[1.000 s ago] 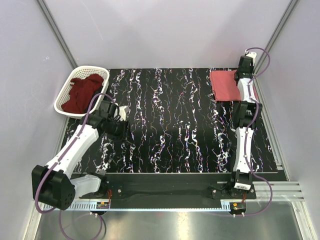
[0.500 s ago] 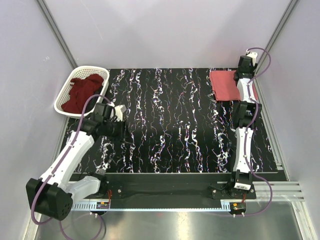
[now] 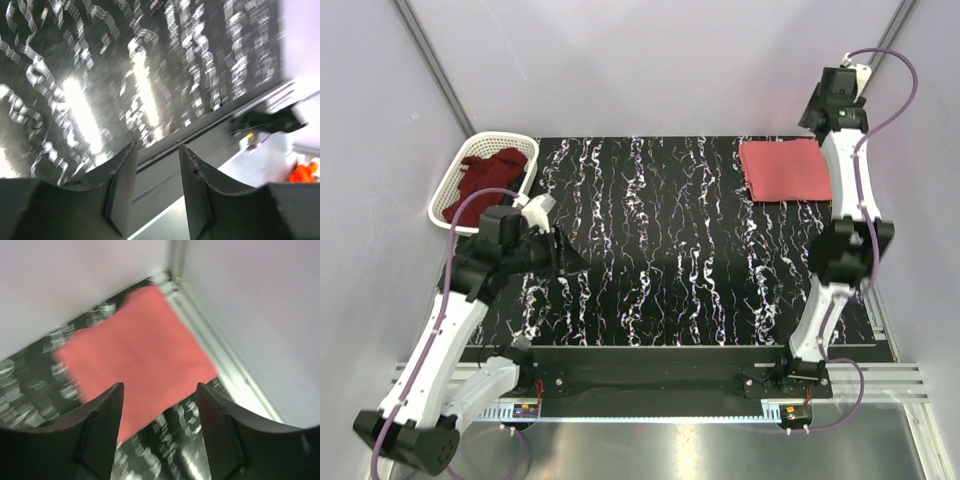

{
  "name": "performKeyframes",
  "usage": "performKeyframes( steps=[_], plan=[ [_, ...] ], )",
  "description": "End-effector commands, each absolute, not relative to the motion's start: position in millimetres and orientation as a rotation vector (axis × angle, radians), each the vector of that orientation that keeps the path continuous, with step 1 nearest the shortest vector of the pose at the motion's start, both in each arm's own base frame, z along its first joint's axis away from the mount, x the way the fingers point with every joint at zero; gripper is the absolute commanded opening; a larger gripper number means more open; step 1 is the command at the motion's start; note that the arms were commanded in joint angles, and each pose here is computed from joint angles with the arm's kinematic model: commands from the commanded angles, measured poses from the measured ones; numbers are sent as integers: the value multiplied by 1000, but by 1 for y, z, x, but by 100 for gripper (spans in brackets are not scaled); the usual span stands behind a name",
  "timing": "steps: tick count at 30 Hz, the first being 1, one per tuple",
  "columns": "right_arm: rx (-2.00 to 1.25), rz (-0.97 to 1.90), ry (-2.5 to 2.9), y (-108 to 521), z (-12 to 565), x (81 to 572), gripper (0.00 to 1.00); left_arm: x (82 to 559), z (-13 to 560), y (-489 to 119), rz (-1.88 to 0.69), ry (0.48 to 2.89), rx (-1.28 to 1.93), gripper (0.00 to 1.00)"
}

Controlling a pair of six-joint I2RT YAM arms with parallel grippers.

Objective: Fold and stack the t-shirts
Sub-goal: Neatly place the folded tshirt to the corner

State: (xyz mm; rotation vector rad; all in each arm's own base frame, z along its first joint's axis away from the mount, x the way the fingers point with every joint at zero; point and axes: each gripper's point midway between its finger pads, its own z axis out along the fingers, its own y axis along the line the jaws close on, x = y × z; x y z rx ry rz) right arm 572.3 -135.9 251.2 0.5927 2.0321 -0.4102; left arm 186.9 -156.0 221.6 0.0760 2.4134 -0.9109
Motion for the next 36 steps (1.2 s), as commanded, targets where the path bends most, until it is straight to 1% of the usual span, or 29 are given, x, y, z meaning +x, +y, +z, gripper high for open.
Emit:
performKeyframes(
  steps=[1,2,3,4,5,6,7,8,9,10,11,12,13,15,16,17,18,19,21,22,23,24,25,28,30,31,33,35,36],
  plan=[
    [529,-113,2154,-47,269,507,68,193,272,-170,-1056,2203,64,45],
    [476,-20,2190,-21,266,495,69,192,274,-171,-1073,2181,60,46],
    [467,56,2146,-11,291,472,71,194,269,-171,-1081,2169,45,47],
    [482,133,2215,2,261,452,73,190,271,-172,-1108,2152,19,48],
    [425,276,2240,33,260,435,74,189,267,-173,-1128,2147,2,50],
    [405,380,2170,49,286,410,78,189,260,-176,-1162,2140,-8,50],
    [405,448,2247,62,253,385,83,185,260,-178,-1203,2122,-48,51],
    [368,556,2254,78,253,365,89,183,258,-180,-1239,2107,-64,51],
    [331,619,2196,89,271,337,97,183,266,-183,-1281,2040,-48,52],
    [365,678,2243,97,242,316,100,182,249,-183,-1309,2061,-112,53],
    [349,751,2239,106,239,299,100,177,254,-182,-1324,2007,-111,55],
    [336,789,2180,109,250,276,100,179,254,-180,-1328,1967,-124,61],
    [377,830,2218,112,222,259,100,177,250,-180,-1343,1960,-154,66],
    [359,944,2156,122,225,227,100,171,239,-178,-1361,1938,-166,73],
    [393,976,2191,125,199,214,99,169,236,-178,-1371,1933,-172,78],
    [397,1037,2190,131,192,203,100,168,221,-178,-1370,1955,-191,83],
    [393,1080,2133,133,194,191,100,165,220,-177,-1377,1933,-183,87],
    [492,1146,2158,137,169,182,100,163,214,-177,-1380,1935,-186,99],
    [542,1279,2088,145,166,166,100,159,195,-176,-1392,1929,-195,99],
    [594,1303,2115,146,143,159,100,157,190,-177,-1427,1926,-222,99],
    [608,1327,2112,147,138,154,100,156,187,-177,-1445,1908,-232,99],
    [611,1354,2075,147,139,146,100,157,170,-178,-1461,1905,-258,99],
    [626,1358,2074,147,132,143,100,154,174,-178,-1510,1855,-277,99],
    [652,1311,2155,145,119,139,99,153,162,-177,-1579,1778,-323,99],
    [627,1324,2136,146,123,137,100,152,155,-180,-1641,1748,-339,99],
    [625,1344,2134,147,118,134,100,152,135,-183,-1685,1795,-392,99],
    [633,1374,2170,151,107,133,100,149,133,-186,-1703,1800,-346,99],
    [595,1433,2140,156,112,132,100,149,142,-187,-1717,1761,-309,99],
    [543,1484,2084,160,126,138,100,146,150,-188,-1741,1730,-274,99]
  ],
)
